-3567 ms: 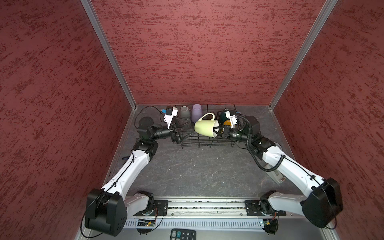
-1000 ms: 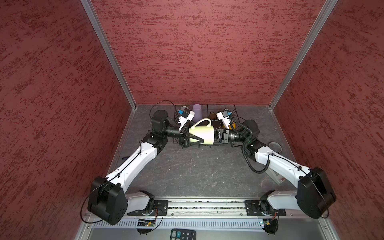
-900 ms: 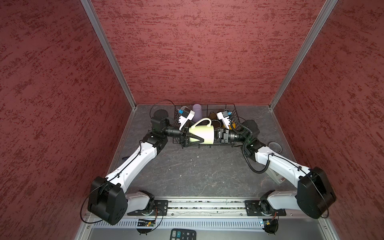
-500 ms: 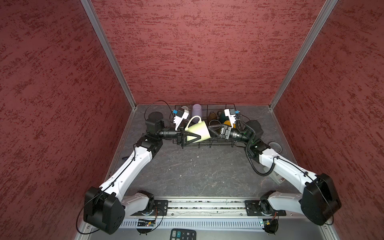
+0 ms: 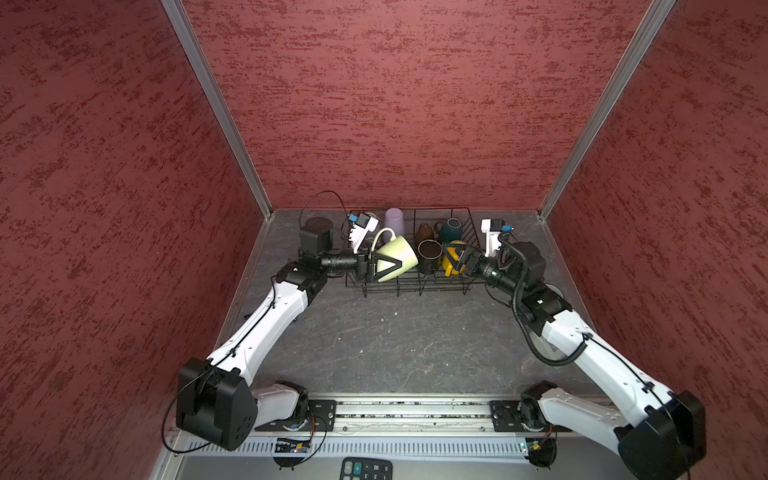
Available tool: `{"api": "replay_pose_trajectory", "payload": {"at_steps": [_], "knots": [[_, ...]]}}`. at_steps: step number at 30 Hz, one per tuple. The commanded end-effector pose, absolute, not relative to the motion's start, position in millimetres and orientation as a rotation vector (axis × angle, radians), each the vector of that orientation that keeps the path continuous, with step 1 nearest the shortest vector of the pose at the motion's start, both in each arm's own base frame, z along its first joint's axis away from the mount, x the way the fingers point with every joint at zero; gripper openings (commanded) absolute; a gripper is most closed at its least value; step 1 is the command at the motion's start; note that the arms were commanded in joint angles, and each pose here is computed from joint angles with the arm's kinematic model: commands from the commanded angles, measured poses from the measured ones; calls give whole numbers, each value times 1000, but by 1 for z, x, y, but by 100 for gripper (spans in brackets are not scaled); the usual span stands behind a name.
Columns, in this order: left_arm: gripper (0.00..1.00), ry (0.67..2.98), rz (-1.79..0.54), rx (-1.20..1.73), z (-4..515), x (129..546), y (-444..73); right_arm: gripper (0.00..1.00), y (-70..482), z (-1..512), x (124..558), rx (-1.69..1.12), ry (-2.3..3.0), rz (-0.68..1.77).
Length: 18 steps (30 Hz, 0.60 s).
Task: Load the cups into the dish rack
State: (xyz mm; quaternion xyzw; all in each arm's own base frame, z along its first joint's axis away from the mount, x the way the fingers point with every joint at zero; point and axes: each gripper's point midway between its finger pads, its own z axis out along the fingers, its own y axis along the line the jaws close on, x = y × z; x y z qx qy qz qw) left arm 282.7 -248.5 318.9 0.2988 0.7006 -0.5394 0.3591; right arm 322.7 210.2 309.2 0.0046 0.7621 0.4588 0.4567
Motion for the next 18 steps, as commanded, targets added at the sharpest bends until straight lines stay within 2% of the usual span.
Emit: {"api": "replay_pose_trajectory", "payload": {"at_steps": [1, 7, 18], "knots": [[0, 1685, -1401, 858, 346, 275, -250, 79, 220, 321, 322, -74, 1887, 1157], [0, 1648, -1493, 930, 345, 262, -253, 68, 258, 332, 305, -286, 1923, 1406], [0, 1669, -1542, 940, 337, 265, -258, 62, 277, 329, 284, -369, 1969, 1608]]}}
